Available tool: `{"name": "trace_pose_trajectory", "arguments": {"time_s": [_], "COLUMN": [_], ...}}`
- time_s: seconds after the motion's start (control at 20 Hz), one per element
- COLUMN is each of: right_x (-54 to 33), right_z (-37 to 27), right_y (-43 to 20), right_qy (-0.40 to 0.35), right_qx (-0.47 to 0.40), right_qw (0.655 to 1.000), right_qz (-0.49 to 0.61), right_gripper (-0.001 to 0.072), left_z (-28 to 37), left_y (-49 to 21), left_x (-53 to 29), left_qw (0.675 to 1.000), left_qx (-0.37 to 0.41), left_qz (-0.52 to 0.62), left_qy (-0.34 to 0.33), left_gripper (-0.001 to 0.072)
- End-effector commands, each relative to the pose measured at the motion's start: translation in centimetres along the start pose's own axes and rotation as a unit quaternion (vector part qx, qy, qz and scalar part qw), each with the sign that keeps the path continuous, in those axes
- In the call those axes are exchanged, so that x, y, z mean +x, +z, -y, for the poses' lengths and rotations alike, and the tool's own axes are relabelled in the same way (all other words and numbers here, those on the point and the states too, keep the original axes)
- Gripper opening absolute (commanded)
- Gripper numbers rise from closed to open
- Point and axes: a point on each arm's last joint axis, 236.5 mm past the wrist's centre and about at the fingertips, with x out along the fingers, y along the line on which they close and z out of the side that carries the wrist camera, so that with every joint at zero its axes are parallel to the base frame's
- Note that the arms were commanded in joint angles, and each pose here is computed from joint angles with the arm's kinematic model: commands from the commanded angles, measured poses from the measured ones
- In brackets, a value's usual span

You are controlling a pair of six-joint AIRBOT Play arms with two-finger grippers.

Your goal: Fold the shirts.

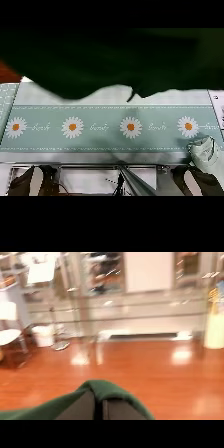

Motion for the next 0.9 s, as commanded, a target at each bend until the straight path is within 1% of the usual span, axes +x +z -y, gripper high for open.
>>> {"name": "trace_pose_trajectory", "arguments": {"time_s": [0.0, 0.1, 0.15, 0.25, 0.35, 0.4, 0.5, 0.6, 0.75, 0.85], "right_x": [-4.1, -5.5, -6.0, -6.5, -6.1, -5.7, -4.1, -1.0, 4.0, 7.4], "right_z": [0.2, 1.1, 1.8, 3.2, 4.4, 5.2, 6.1, 7.5, 10.1, 11.3], "right_y": [0.7, 0.4, 0.1, -1.5, -4.9, -7.2, -11.1, -12.8, -17.0, -20.8], "right_qy": [-0.048, -0.079, -0.099, -0.127, -0.136, -0.136, -0.122, -0.112, -0.099, -0.075], "right_qx": [-0.025, -0.039, -0.044, -0.046, -0.052, -0.058, -0.038, -0.025, 0.004, 0.032], "right_qw": [0.998, 0.996, 0.993, 0.988, 0.977, 0.965, 0.942, 0.930, 0.899, 0.872], "right_qz": [-0.016, -0.030, -0.040, -0.078, -0.158, -0.216, -0.311, -0.350, -0.426, -0.482], "right_gripper": [0.0024, 0.0024, 0.0024, 0.0024, 0.0024, 0.0024, 0.0024, 0.0024, 0.0024, 0.0024], "left_z": [0.9, -0.8, -1.5, -2.7, -4.2, -5.1, -7.3, -9.8, -14.1, -16.4], "left_y": [-1.3, -2.6, -3.3, -5.7, -8.7, -9.9, -12.2, -14.8, -20.0, -22.7], "left_x": [-1.5, -3.7, -4.8, -6.6, -8.4, -9.4, -11.2, -12.5, -14.8, -15.0], "left_qw": [0.987, 0.965, 0.954, 0.936, 0.916, 0.906, 0.886, 0.874, 0.852, 0.852], "left_qx": [0.061, 0.083, 0.089, 0.090, 0.066, 0.054, 0.021, -0.032, -0.124, -0.182], "left_qz": [-0.033, -0.059, -0.075, -0.132, -0.199, -0.225, -0.267, -0.293, -0.326, -0.317], "left_qy": [0.145, 0.242, 0.275, 0.314, 0.343, 0.356, 0.378, 0.386, 0.391, 0.375], "left_gripper": [0.0016, 0.0016, 0.0016, 0.0016, 0.0016, 0.0016, 0.0017, 0.0016, 0.0017, 0.0017]}}
